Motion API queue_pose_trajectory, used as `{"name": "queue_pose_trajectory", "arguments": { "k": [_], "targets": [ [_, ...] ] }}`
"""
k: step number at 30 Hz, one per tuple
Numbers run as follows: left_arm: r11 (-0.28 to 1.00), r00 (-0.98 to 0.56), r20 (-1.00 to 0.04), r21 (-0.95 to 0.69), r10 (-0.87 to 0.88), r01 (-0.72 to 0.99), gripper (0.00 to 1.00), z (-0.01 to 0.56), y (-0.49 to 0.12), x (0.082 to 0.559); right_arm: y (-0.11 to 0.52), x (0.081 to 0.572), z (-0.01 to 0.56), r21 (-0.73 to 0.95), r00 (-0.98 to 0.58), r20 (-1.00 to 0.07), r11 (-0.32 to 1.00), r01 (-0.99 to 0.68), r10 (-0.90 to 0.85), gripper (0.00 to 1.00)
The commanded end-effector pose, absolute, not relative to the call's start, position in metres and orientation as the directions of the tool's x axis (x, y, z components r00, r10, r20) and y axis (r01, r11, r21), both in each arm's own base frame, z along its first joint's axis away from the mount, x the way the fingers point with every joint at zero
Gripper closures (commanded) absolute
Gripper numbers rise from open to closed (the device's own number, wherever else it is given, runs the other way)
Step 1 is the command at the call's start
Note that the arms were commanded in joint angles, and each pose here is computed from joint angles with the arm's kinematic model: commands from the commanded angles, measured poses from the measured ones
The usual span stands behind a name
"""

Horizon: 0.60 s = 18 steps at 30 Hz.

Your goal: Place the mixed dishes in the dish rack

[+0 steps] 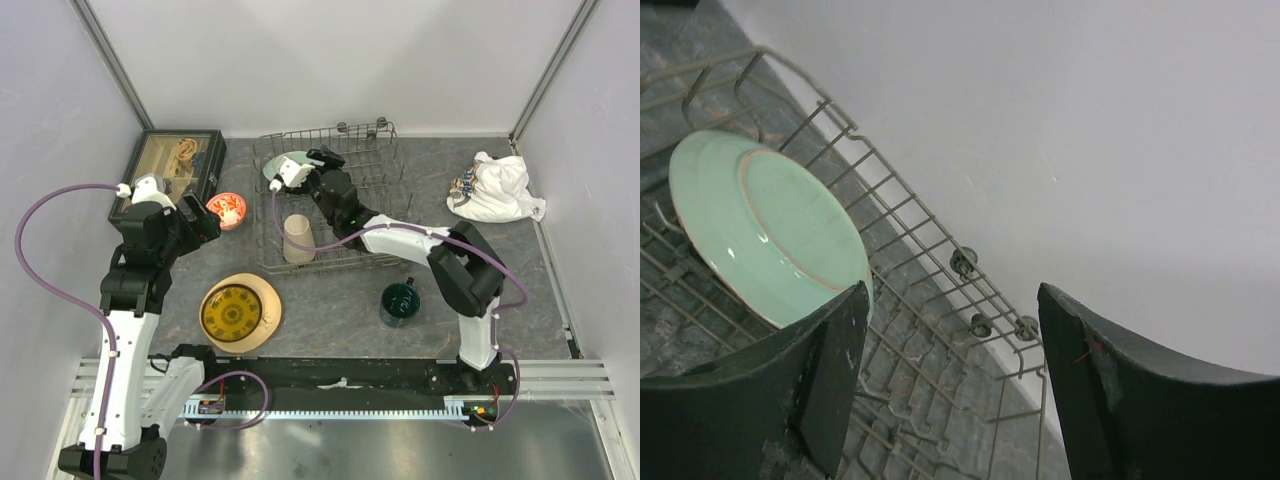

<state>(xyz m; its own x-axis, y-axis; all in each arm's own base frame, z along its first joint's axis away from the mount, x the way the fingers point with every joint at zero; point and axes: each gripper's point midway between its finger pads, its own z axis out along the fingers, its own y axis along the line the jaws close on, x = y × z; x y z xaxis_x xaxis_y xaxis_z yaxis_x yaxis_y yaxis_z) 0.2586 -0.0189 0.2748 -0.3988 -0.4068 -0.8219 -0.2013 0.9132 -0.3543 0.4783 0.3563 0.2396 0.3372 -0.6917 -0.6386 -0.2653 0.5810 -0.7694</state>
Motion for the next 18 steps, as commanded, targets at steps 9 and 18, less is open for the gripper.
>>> {"name": "queue_pose_trajectory", "arguments": {
  "k": [9, 18],
  "targets": [
    [0.903, -0.515, -0.744, -0.390, -0.425, -0.182, 0.04, 0.235, -0.035, 0.253, 0.285, 0.370, 0.365, -0.155, 0.101, -0.987, 0.928, -0.339, -0.128, 0.12],
    [0.897, -0.569, -0.705, -0.412, -0.423, -0.157, 0.04, 0.213, -0.046, 0.246, 0.304, 0.246, 0.328, 0.304, -0.286, -0.943, 0.784, -0.541, 0.168, 0.20]
  ]
}}
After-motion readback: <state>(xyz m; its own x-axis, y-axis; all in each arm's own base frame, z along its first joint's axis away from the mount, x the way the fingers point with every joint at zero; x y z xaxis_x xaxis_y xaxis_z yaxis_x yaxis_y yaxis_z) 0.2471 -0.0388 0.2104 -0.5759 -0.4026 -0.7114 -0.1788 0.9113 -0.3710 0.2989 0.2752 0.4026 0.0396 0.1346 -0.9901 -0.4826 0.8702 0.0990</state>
